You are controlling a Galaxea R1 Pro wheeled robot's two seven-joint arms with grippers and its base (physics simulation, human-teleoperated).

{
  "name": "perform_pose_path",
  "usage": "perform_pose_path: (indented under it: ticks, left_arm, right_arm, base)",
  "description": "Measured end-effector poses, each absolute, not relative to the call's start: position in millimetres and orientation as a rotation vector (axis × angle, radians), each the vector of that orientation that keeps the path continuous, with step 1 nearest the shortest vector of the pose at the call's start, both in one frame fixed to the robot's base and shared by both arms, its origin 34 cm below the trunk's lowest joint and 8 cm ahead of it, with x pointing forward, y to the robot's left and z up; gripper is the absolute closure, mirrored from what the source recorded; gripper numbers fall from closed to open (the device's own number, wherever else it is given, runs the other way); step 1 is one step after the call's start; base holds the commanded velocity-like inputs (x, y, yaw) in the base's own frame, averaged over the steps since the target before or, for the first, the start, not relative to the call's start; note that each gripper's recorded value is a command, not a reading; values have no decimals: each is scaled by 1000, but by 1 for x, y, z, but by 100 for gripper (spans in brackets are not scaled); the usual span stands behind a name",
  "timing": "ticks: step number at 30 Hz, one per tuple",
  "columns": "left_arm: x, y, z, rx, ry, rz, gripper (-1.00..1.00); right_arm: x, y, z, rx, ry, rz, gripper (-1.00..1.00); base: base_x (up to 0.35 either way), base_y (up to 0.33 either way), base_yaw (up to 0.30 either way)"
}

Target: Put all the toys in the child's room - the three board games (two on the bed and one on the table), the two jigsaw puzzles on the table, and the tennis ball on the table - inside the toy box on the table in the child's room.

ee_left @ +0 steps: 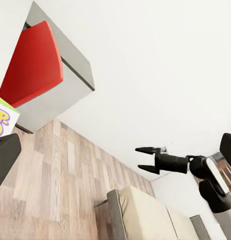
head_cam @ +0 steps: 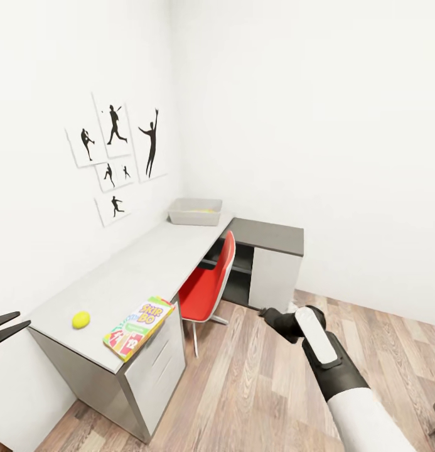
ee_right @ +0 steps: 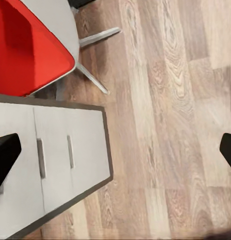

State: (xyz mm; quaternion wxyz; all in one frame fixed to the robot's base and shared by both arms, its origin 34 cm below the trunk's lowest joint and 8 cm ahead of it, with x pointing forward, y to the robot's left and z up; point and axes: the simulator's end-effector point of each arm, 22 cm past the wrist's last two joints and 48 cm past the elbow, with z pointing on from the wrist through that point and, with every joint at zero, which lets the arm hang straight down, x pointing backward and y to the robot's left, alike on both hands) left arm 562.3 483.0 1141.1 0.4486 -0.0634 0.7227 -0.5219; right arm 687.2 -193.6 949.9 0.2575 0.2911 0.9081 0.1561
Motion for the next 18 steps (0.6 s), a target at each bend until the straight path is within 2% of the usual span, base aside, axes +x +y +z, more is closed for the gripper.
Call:
perform_pose_path:
  ticks: [8, 18]
  left_arm:
    - [563, 480, 1140, -154, 1788, -1297, -100]
    - [563, 478, 1139, -153, 1790, -1300, -100]
  right_arm:
    - [659, -148, 879, 699, 2464, 379, -100]
    - [674, -144, 882, 703, 2347, 449, -100]
  base:
    - [0, 0, 0]
    - [0, 0, 0]
